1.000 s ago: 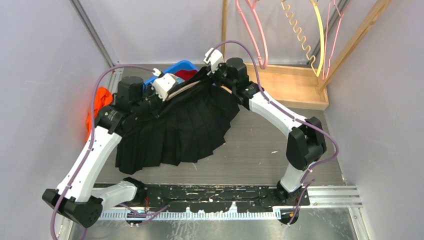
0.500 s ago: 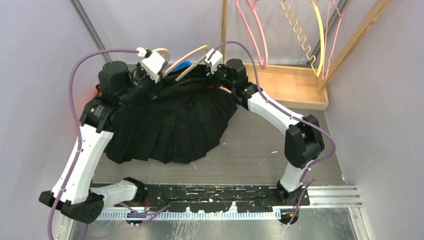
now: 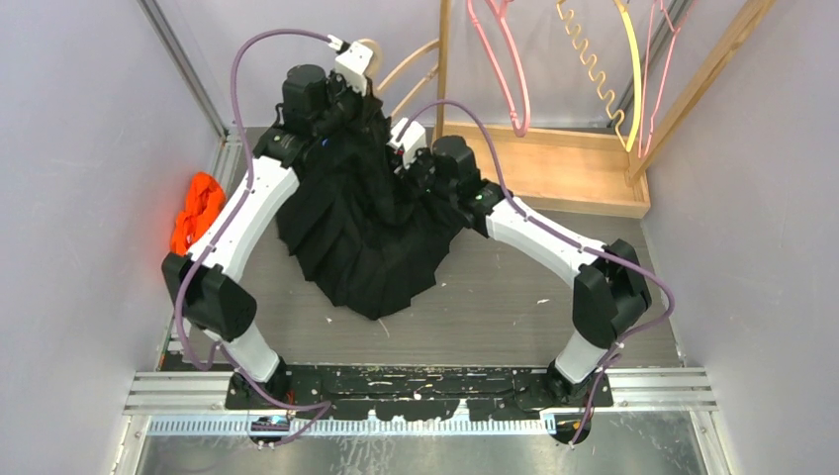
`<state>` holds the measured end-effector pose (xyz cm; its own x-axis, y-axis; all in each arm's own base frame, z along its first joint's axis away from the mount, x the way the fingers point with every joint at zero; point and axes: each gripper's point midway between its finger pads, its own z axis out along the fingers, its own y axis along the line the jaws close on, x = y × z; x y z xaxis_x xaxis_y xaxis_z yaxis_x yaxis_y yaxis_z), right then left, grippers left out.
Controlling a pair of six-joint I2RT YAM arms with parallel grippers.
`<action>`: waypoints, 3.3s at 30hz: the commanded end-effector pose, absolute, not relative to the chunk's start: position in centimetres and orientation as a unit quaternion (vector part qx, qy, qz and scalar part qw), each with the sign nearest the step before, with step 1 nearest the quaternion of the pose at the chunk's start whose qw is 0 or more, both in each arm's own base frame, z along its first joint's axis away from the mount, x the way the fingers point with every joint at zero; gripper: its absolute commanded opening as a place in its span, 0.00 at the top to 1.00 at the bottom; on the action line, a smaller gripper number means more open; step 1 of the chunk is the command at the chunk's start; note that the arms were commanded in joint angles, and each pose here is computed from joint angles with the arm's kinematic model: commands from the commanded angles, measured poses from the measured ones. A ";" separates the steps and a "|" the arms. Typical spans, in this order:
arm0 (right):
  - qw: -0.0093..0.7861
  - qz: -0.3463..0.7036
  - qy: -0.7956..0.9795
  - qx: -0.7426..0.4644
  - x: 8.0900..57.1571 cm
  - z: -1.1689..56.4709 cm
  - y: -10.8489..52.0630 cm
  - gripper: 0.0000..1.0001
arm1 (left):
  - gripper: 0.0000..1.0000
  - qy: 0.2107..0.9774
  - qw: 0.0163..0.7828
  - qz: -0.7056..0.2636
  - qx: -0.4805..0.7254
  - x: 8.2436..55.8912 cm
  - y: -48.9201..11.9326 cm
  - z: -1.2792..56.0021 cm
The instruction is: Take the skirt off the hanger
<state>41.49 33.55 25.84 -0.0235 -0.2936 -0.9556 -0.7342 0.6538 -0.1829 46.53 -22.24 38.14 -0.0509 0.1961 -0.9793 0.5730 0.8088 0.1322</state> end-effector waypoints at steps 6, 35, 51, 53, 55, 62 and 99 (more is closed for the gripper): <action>0.603 0.222 0.658 -0.393 37.3 27.1 35.8 0.77 | 1.00 0.516 0.796 -0.241 0.202 43.5 -22.7 58.4; 0.650 0.002 0.594 -0.474 41.0 33.2 31.9 0.26 | 1.00 0.626 0.697 -0.067 0.343 31.4 -14.8 43.2; 0.716 -0.066 0.607 -0.339 42.9 39.1 25.1 0.10 | 1.00 0.686 0.611 -0.094 0.383 34.6 -14.4 38.2; 0.732 -0.021 0.607 -0.309 43.0 41.2 26.0 0.10 | 1.00 0.685 0.610 -0.105 0.384 34.6 -14.8 38.1; 0.747 0.002 0.585 -0.315 42.8 43.8 27.4 0.10 | 1.00 0.685 0.608 -0.115 0.384 34.7 -15.1 37.7; 0.729 0.198 0.570 -0.323 38.3 47.7 32.9 0.14 | 1.00 0.686 0.612 -0.115 0.377 35.9 -15.3 37.3; 0.627 0.064 0.588 -0.507 34.8 39.0 31.6 0.08 | 1.00 0.603 0.530 -0.313 0.507 27.5 -19.6 38.0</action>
